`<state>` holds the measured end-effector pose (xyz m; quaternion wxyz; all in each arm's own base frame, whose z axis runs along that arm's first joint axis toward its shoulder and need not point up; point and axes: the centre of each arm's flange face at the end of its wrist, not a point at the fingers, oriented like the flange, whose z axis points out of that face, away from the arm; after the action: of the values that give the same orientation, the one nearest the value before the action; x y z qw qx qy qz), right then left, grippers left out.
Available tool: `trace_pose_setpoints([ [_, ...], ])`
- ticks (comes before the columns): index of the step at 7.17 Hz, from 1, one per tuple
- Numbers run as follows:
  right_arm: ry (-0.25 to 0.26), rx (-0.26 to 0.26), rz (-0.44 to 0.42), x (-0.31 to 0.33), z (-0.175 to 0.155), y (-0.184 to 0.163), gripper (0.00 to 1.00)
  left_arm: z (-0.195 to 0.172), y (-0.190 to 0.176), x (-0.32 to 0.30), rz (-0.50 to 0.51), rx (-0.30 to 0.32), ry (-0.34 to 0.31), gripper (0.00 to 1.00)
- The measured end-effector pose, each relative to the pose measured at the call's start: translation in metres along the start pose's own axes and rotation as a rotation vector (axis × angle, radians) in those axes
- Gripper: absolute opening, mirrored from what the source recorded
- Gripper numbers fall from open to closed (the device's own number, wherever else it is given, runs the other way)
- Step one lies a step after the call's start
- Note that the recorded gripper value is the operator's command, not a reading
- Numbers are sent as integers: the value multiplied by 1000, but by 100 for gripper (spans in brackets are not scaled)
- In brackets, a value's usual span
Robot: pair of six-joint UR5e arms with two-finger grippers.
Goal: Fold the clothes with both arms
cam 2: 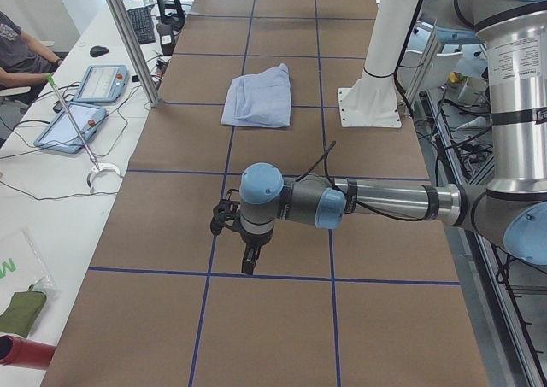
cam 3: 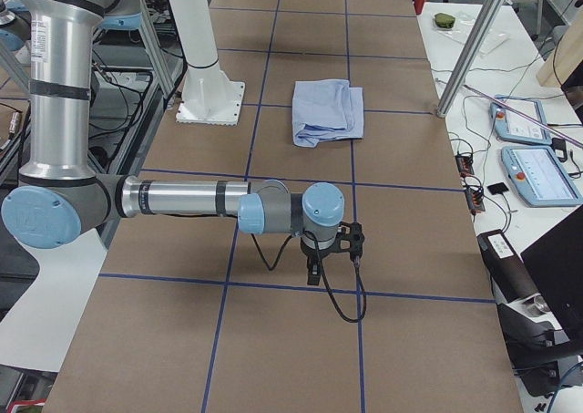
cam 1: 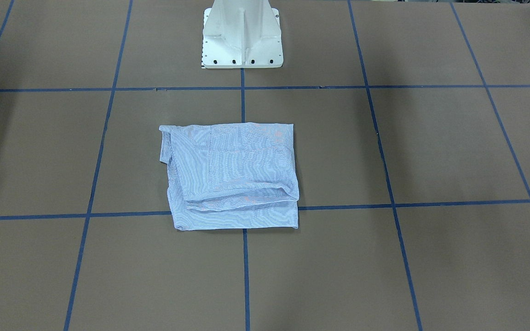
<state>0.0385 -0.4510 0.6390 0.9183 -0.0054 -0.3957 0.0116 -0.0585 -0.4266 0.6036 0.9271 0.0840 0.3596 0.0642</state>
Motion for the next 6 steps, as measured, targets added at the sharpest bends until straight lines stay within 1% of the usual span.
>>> trace_pose_setpoints([
  [1,0,0,1,0,0,0,100,-8,0,6,-10,-7,0,100],
  [2,0,1,3,1,0,1,100,-8,0,6,-20,-15,1,100],
  [6,-4,9,51,23,-5,16,100,11,3,-11,-53,-50,5,100],
])
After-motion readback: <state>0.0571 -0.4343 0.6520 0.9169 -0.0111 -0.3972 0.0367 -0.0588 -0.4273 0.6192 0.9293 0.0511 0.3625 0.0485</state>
